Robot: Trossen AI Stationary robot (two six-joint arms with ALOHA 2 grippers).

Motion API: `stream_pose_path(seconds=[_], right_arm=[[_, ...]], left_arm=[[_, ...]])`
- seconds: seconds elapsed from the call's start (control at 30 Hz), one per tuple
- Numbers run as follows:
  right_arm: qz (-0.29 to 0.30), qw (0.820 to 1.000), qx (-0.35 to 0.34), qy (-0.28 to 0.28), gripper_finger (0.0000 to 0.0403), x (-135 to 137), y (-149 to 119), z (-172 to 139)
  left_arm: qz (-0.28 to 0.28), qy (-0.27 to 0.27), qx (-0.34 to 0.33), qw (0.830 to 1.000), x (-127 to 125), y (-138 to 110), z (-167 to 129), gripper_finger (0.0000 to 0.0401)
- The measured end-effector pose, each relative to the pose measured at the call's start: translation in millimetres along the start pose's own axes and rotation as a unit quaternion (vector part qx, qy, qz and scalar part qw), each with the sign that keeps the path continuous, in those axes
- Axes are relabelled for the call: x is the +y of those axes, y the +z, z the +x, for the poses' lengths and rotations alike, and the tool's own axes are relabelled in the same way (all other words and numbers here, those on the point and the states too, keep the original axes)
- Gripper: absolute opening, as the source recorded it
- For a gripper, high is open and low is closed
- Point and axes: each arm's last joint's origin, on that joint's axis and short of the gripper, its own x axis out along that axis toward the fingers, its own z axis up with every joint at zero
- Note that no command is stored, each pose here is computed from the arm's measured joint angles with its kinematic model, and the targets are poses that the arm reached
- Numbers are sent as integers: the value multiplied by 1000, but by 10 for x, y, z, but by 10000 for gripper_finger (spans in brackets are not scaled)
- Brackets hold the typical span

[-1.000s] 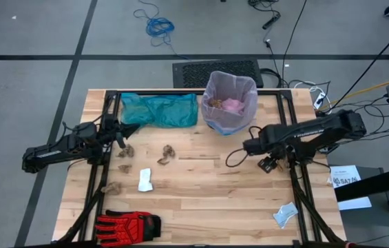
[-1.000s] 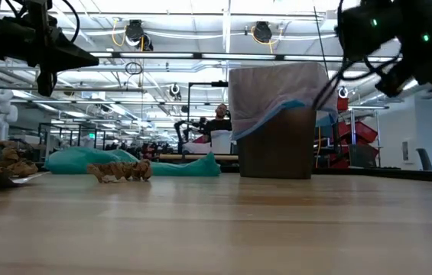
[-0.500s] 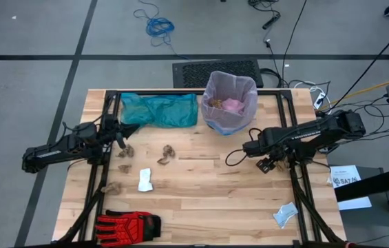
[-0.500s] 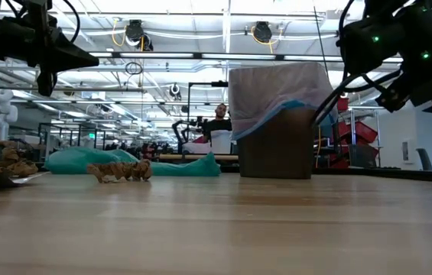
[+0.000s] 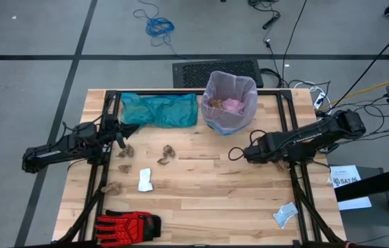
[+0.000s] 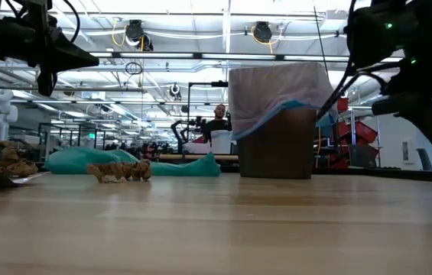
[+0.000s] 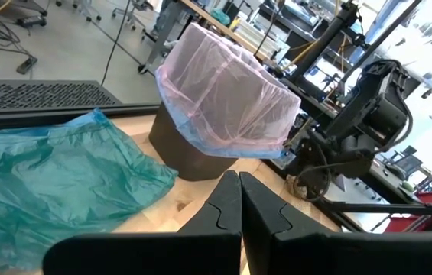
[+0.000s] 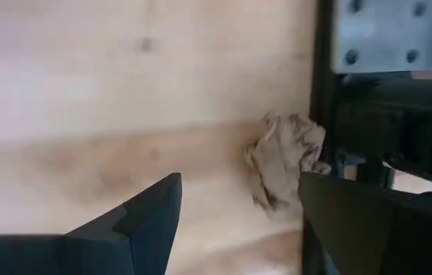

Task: Place trash/remove bag and relplace
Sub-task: Put the brown paper into the black trash bin

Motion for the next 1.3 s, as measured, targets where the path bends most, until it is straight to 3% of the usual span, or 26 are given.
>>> stream_pose_path(seconds=[0.17,0.4,0.53,0.63,0.77,0.87,1.07,1.3], right_arm=[[95,995,-35,-3,256,-14,-52,13],[101,991,-14,85,256,101,-259,4],[45,994,-51,91,256,94,-319,17],[-43,994,-76,67,256,79,-295,33],[-195,977,-70,44,256,101,-243,42],[-262,963,-55,27,256,96,-189,44],[-324,944,-36,-52,256,55,-13,76],[-360,927,58,-83,256,217,234,227]], left_arm=[[0,0,0,1000,0,0,0,0],[0,0,0,1000,0,0,0,0],[0,0,0,1000,0,0,0,0],[3,0,0,1000,1,0,0,0],[3,1,0,1000,1,-1,0,0],[3,0,0,1000,1,-1,0,0],[1,0,0,1000,0,0,0,0],[1,0,0,1000,1,-1,0,0]])
